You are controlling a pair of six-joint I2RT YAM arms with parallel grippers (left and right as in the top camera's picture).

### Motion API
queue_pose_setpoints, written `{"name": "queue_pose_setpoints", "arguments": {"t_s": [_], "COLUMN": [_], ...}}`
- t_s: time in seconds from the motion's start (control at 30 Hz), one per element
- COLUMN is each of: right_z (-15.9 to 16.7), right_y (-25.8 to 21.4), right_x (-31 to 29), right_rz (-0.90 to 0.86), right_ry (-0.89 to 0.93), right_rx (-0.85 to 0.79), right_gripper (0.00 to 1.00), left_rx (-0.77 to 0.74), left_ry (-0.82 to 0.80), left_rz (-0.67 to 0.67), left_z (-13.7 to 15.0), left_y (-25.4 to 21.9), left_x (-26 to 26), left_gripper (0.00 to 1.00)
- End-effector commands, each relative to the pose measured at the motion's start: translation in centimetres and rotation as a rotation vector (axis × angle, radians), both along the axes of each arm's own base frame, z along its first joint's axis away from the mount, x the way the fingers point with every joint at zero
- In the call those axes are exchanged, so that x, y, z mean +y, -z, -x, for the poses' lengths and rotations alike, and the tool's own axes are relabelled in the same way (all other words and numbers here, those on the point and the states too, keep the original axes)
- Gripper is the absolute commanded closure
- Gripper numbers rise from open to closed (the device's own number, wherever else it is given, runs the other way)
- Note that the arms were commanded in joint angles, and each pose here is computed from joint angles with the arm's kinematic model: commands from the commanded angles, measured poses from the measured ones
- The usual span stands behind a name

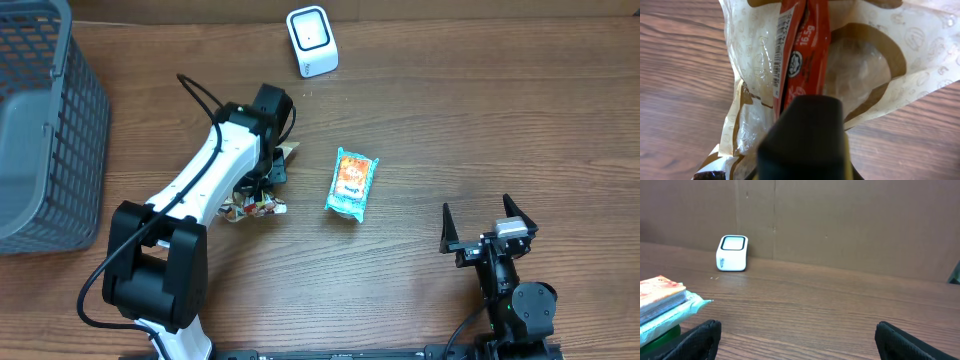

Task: Scan the item barcode
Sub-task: 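Lift the grabbed snacks out and carry them toward the scanner, then lower and release the snack bag and yellow stick on the table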

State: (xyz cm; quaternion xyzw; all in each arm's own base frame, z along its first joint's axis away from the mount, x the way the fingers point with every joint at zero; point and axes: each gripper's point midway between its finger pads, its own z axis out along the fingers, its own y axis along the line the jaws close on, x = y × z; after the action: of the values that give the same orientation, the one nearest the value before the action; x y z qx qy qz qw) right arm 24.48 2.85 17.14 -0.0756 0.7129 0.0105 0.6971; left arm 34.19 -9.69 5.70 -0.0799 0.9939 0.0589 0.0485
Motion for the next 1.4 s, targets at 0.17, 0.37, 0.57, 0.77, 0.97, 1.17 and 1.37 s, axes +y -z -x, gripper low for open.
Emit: {"name": "queue_pose_setpoints", "arguments": {"t_s": [0.17, 0.37, 0.57, 0.77, 0.97, 1.17, 1.37], "right_z": [0.0, 0.0, 0.0, 0.0, 0.0, 0.0, 0.0], "right_y": [0.2, 0.2, 0.2, 0.2, 0.2, 0.2, 0.2], "right_x": [-0.1, -0.1, -0.1, -0.1, 0.0, -0.1, -0.1], "right_rz": [0.004, 0.004, 0.004, 0.004, 0.004, 0.004, 0.004], "right_ry": [0.001, 0.001, 0.001, 0.001, 0.000, 0.001, 0.001], "right_rx": [-0.004, -0.004, -0.004, -0.004, -0.004, -0.004, -0.004], "right_gripper": [0.00, 0.00, 0.00, 0.00, 0.00, 0.00, 0.00], "left_rx": [-0.004, -0.002, 0.014, 0.012, -0.005, -0.003, 0.015], "left_ry": [-0.037, -0.036, 0.052, 0.050, 0.095, 0.059, 0.027], "left_rz": [-0.010, -0.011, -0.020, -0.020, -0.026, -0.050, -0.053], "left_z": [0.9, 0.9, 1.0, 0.2, -0.6, -0.5, -0.2], "left_y": [2.5, 2.5, 2.3, 0.6, -0.4, -0.2, 0.4], "left_x": [0.4, 0.4, 0.4, 0.7, 0.5, 1.7, 2.9], "left_gripper": [0.64, 0.29, 0.31, 0.33, 0.33, 0.38, 0.40]}}
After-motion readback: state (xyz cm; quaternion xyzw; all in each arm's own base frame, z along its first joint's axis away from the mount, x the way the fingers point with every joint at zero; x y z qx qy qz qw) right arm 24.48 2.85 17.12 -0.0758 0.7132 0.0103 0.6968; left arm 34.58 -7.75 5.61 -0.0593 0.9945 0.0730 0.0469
